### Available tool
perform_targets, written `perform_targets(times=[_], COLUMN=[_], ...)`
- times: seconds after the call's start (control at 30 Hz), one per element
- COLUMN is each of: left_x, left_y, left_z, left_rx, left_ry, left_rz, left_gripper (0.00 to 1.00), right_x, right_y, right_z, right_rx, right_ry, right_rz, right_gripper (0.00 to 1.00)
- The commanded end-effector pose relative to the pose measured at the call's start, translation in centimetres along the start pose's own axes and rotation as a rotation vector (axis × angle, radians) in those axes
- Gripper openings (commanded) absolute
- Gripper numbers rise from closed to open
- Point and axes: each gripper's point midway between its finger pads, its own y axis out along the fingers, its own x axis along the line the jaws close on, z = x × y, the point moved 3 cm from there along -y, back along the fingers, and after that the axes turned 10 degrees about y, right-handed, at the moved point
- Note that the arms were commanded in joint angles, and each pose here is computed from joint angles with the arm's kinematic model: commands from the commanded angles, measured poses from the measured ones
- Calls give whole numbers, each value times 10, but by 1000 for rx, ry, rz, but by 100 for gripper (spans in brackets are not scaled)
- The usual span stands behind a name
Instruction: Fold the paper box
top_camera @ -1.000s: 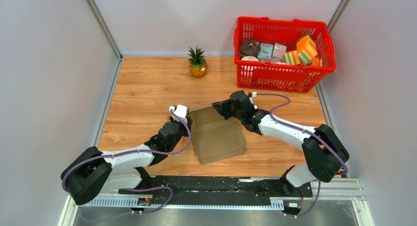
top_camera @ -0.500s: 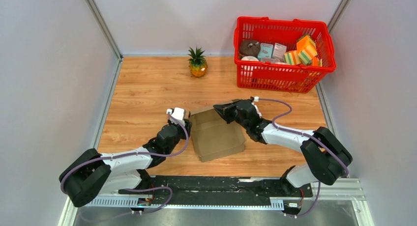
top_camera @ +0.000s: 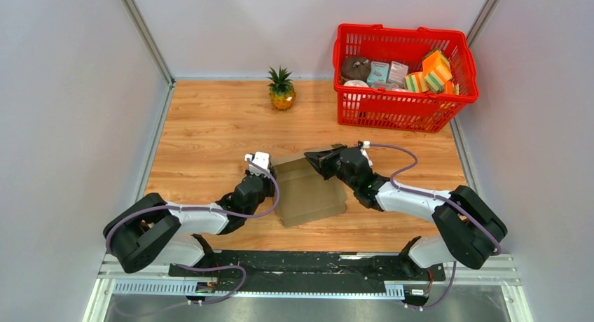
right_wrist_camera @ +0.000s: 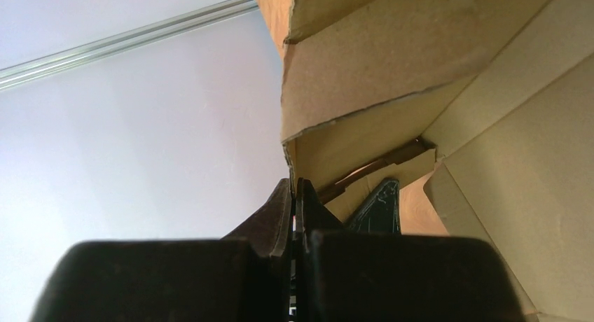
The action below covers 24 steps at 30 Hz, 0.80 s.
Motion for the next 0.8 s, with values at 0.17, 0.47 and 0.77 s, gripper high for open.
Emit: perform_targets(times=[0.17,0.47,0.77], left_x=[16,26,31], left_y=[19,25,25], left_z=[-13,4,2], left_rx=[-47,-8,60], left_ry=[-95,-162,-146], left_rz=[-272,-411,-497], left_gripper=[11,0,0], right_x=[8,1,-2], right_y=[-3,0,-2], right_z=[13,25,33], right_rx=[20,10,-22], right_ry=[61,96,129], right_rz=[0,30,78], right_gripper=[0,0,0])
